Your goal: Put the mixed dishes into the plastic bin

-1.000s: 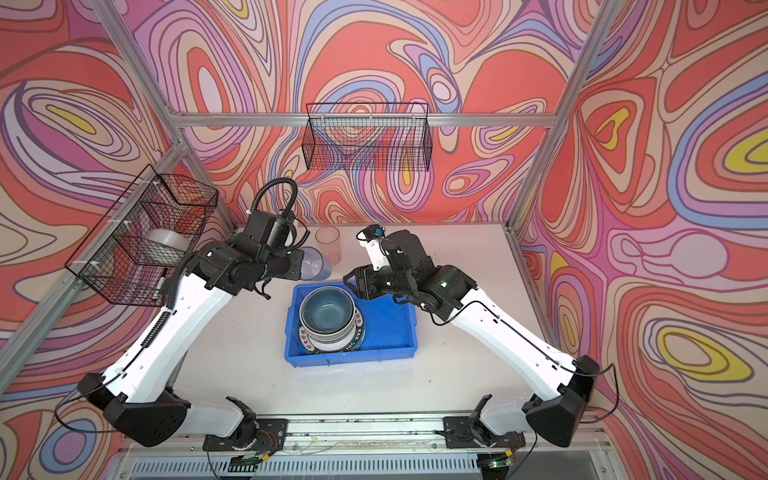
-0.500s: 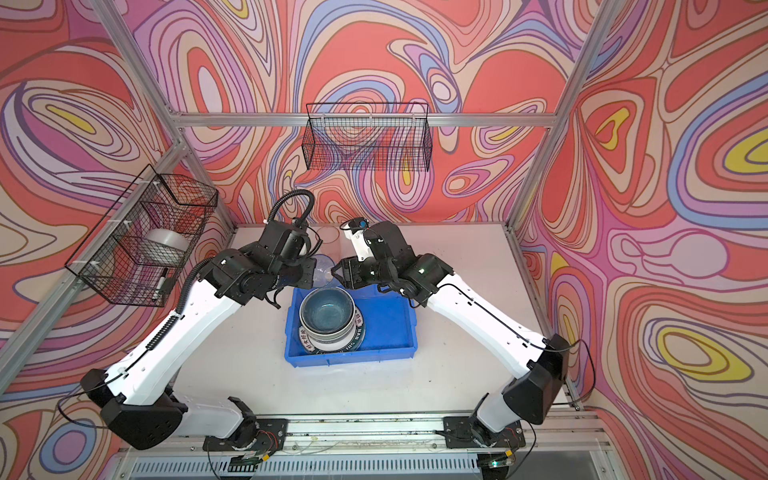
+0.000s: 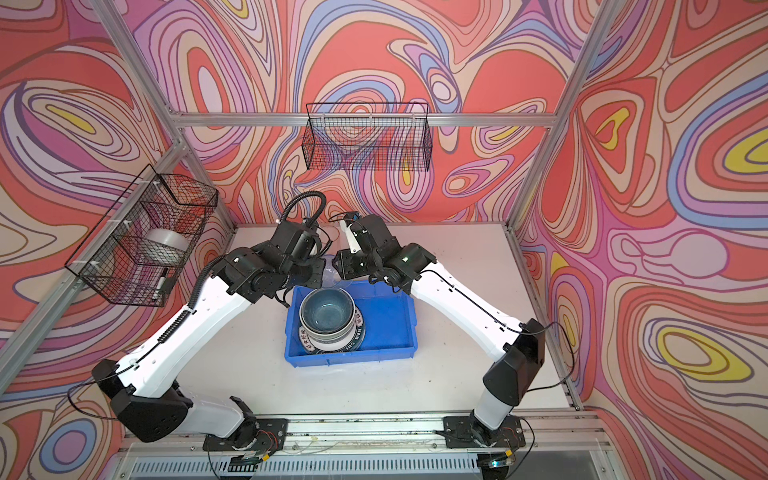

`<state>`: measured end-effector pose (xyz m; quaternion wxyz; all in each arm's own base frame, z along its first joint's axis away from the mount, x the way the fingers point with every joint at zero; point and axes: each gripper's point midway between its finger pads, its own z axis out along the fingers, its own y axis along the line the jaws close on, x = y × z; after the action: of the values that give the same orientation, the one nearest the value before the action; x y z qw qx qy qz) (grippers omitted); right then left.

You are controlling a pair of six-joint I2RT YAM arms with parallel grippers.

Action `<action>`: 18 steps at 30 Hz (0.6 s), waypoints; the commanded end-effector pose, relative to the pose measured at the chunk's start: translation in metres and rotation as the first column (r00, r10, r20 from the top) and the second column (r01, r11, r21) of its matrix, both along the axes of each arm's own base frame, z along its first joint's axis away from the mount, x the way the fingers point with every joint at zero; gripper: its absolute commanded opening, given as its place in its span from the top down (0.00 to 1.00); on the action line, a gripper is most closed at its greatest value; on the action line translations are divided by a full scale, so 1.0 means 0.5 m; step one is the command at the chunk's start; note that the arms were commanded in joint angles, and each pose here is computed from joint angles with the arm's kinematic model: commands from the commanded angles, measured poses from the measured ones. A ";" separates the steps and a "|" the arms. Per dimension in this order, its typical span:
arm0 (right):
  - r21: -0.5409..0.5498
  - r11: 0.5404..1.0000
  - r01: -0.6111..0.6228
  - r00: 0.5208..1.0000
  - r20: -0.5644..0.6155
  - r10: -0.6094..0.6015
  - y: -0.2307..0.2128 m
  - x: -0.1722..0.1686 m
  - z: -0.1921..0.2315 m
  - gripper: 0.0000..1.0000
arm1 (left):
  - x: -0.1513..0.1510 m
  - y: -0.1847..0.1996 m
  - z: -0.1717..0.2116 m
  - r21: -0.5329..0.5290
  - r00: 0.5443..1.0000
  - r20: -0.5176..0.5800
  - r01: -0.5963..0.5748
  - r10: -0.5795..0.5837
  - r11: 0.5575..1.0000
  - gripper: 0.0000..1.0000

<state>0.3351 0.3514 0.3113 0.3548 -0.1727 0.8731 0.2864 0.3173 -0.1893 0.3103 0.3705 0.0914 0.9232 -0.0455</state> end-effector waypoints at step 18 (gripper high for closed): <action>-0.077 0.992 0.098 0.995 0.027 -0.096 -0.055 0.006 -0.007 0.94 | -0.003 -0.052 0.037 -0.116 0.998 0.023 0.065 -0.063 0.991 0.79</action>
<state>0.3415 0.3354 0.3002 0.3627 -0.1544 0.8872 0.2399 0.3209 -0.2137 0.3182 0.3732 0.1043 0.9174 -0.0905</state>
